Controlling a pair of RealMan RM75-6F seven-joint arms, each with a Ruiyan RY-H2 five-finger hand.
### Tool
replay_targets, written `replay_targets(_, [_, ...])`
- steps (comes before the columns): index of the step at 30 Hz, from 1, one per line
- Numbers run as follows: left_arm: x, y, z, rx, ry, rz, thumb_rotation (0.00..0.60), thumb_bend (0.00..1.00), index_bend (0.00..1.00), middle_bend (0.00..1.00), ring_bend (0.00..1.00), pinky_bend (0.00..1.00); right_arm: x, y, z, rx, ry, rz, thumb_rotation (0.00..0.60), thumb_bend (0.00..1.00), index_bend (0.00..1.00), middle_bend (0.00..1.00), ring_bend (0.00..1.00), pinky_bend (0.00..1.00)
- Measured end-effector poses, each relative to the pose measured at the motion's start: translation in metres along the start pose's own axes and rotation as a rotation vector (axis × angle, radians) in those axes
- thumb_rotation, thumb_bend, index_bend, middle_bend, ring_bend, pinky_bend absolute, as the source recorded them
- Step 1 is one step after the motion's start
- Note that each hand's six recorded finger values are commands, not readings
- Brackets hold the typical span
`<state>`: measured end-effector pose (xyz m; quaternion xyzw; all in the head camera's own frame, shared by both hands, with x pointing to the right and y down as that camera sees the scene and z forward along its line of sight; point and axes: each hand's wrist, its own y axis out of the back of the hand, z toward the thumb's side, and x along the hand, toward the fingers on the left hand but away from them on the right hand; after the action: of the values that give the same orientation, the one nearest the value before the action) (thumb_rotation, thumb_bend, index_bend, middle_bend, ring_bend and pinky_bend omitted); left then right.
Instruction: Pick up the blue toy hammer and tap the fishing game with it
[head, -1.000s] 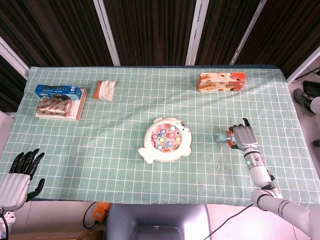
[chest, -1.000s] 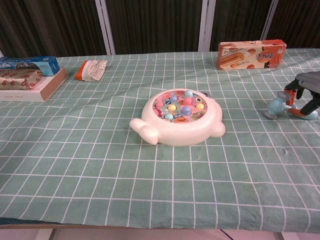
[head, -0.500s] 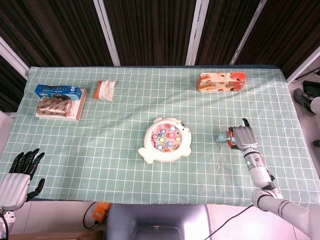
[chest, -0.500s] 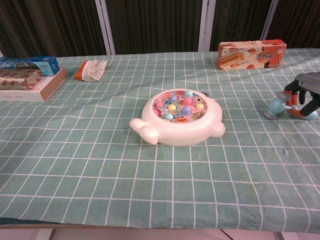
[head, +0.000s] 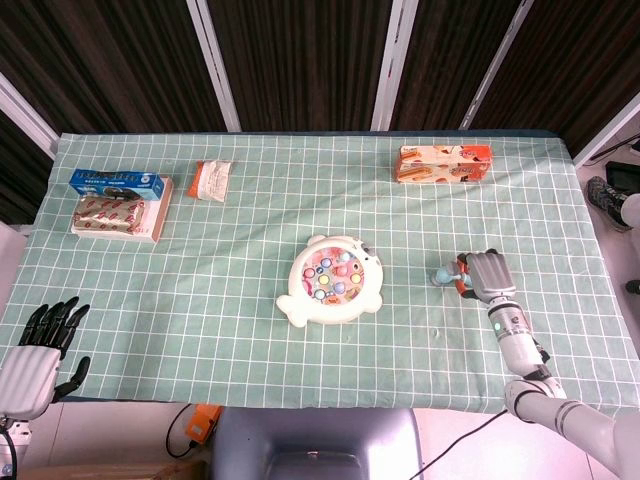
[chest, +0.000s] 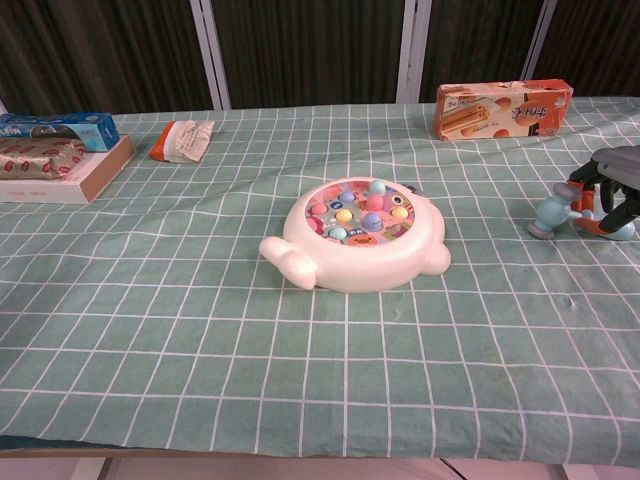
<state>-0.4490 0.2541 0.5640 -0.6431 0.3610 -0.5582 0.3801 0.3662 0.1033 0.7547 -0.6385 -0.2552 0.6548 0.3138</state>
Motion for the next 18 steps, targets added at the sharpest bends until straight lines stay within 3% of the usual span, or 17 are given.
replay_targets(10, [-0.0012, 0.0017, -0.0007, -0.006, -0.002, 0.005, 0.600, 0.43, 0.00, 0.00, 0.00, 0.00, 0.0011, -0.0059, -0.0034, -0.026, -0.009, -0.004, 0.600, 0.55, 0.87, 0.66, 0.58, 0.60])
replay_targets(18, [-0.0022, 0.0024, -0.0008, -0.008, -0.004, 0.007, 0.600, 0.43, 0.00, 0.00, 0.00, 0.00, 0.0008, -0.0060, -0.0017, -0.026, -0.008, -0.013, 0.600, 0.55, 0.90, 0.68, 0.62, 0.66])
